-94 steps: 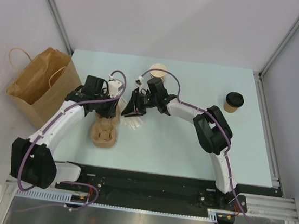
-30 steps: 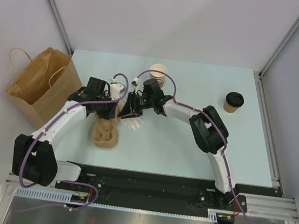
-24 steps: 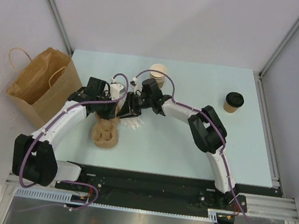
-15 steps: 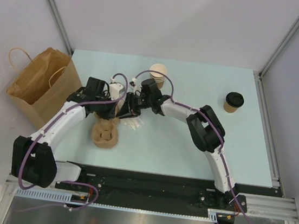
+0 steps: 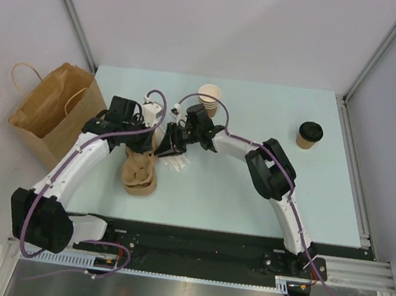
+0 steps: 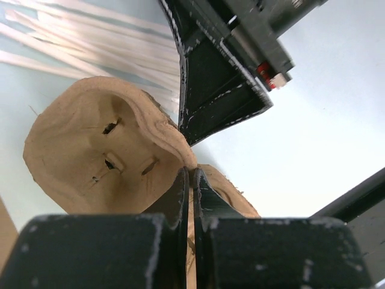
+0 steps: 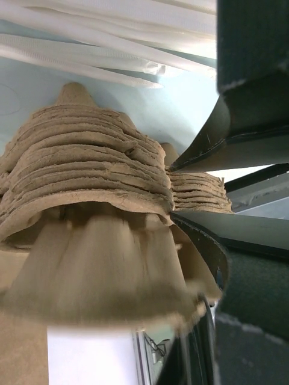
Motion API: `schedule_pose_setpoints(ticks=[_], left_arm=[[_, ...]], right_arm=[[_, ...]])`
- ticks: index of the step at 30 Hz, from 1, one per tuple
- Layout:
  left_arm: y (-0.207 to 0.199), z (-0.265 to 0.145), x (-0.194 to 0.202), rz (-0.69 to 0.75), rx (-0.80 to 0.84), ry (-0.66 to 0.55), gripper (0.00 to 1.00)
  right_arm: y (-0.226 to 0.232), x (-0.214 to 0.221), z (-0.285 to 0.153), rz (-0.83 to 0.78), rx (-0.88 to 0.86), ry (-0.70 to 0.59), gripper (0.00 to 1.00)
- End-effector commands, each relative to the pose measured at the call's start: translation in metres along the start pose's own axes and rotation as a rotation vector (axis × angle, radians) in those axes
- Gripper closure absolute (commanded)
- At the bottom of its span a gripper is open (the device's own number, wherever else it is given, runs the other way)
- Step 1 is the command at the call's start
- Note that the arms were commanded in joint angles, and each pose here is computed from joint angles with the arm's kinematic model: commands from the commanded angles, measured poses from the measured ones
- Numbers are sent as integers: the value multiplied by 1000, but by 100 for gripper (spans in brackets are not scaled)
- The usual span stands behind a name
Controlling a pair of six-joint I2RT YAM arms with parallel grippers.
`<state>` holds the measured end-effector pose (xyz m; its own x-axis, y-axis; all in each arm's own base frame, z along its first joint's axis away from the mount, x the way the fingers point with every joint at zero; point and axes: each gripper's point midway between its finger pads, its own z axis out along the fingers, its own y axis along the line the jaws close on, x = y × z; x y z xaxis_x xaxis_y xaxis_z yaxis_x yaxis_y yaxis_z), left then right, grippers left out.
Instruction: Pack the takeout coffee
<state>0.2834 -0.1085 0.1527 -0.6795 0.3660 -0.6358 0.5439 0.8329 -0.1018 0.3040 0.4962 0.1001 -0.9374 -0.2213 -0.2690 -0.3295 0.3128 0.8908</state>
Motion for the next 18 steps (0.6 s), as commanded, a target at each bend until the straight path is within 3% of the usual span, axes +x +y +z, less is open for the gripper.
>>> schedule_pose_setpoints(ticks=[1,8,13,18], left_arm=[[-10,-32,-35,37,21,-103,100],[-15,-61,-58,48,9,-173,100],[-19,-75,-76,40,11,-223,100],[-23,-82,-96,11,4,-286,100]], right_arm=[[12,-9,4,-58,-1,-24,64],[50,-20,-21,-143,-22,-44,64],[68,-27,-63,-207,-14,-75,61],[94,-30,-116,-382,45,-141,51]])
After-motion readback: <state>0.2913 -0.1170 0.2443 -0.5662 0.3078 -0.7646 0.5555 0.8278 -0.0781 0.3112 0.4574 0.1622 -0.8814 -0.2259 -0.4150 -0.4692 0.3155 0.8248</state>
